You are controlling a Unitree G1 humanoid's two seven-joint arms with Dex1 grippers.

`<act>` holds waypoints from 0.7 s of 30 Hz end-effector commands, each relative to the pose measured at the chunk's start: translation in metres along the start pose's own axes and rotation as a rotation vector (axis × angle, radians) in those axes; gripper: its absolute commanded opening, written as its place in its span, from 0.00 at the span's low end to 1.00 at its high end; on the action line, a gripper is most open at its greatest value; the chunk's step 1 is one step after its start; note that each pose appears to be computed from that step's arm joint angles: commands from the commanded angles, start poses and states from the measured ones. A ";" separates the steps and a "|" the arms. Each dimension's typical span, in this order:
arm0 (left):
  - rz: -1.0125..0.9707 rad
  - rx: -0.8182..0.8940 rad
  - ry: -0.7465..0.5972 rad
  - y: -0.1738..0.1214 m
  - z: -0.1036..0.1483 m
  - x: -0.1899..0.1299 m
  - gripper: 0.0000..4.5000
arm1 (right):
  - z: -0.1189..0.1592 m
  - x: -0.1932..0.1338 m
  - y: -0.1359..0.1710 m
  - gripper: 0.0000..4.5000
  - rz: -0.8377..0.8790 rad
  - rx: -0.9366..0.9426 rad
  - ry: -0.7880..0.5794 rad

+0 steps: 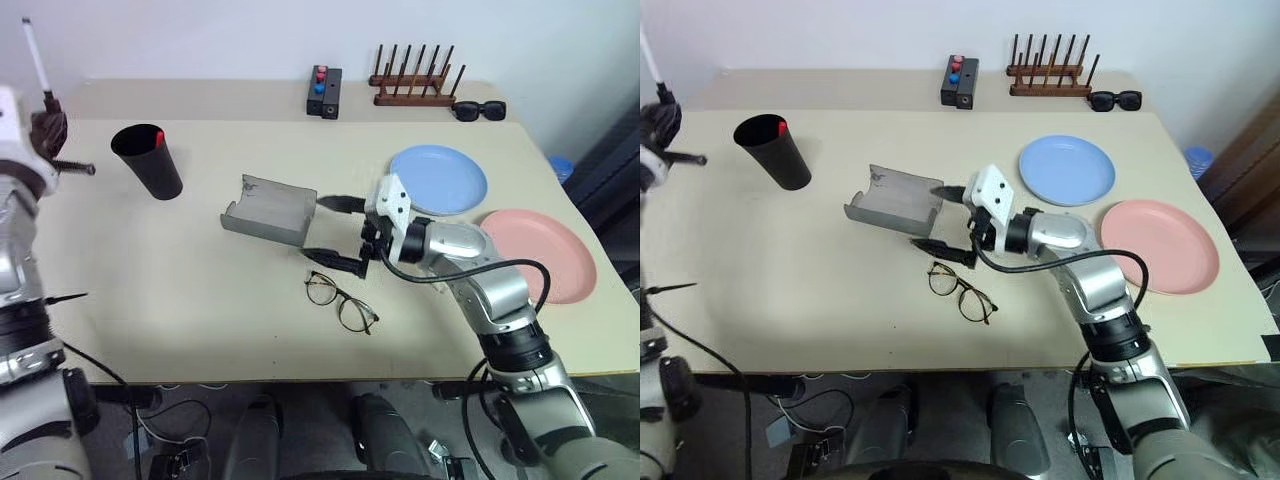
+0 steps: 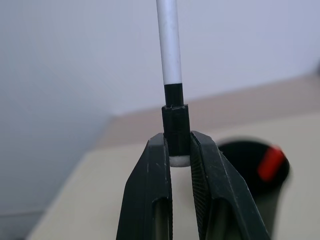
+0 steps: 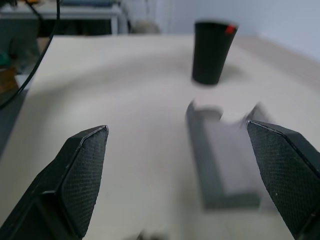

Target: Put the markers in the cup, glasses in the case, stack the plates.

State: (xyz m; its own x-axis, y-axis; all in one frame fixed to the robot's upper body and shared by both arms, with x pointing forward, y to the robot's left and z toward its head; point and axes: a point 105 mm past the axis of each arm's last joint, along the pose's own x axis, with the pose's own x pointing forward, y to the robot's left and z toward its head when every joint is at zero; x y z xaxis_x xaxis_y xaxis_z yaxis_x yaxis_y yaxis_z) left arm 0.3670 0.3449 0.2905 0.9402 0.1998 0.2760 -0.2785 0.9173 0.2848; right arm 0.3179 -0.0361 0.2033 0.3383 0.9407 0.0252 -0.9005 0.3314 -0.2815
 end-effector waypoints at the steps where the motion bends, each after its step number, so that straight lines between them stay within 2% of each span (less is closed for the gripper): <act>1: 0.111 0.030 -0.029 -0.001 0.000 0.015 0.00 | 0.025 0.006 -0.008 1.00 -0.059 -0.038 -0.112; 6: 0.117 -0.028 -0.018 -0.019 -0.013 0.030 0.00 | 0.037 0.016 -0.005 1.00 -0.089 -0.027 -0.182; 13: 0.072 -0.088 -0.015 -0.048 -0.025 0.042 0.00 | 0.040 0.022 0.000 1.00 -0.116 -0.012 -0.206; 21: 0.060 -0.124 0.019 -0.055 -0.035 0.043 0.00 | 0.040 0.022 0.001 1.00 -0.116 -0.009 -0.205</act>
State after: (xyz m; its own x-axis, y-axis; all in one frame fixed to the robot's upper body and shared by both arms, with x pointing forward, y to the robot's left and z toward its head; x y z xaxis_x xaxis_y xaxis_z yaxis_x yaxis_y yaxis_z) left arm 0.4301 0.3158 0.2349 0.9391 0.2656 0.2182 -0.3039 0.9382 0.1657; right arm 0.3215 -0.0145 0.2282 0.4058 0.8896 0.2098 -0.8622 0.4488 -0.2350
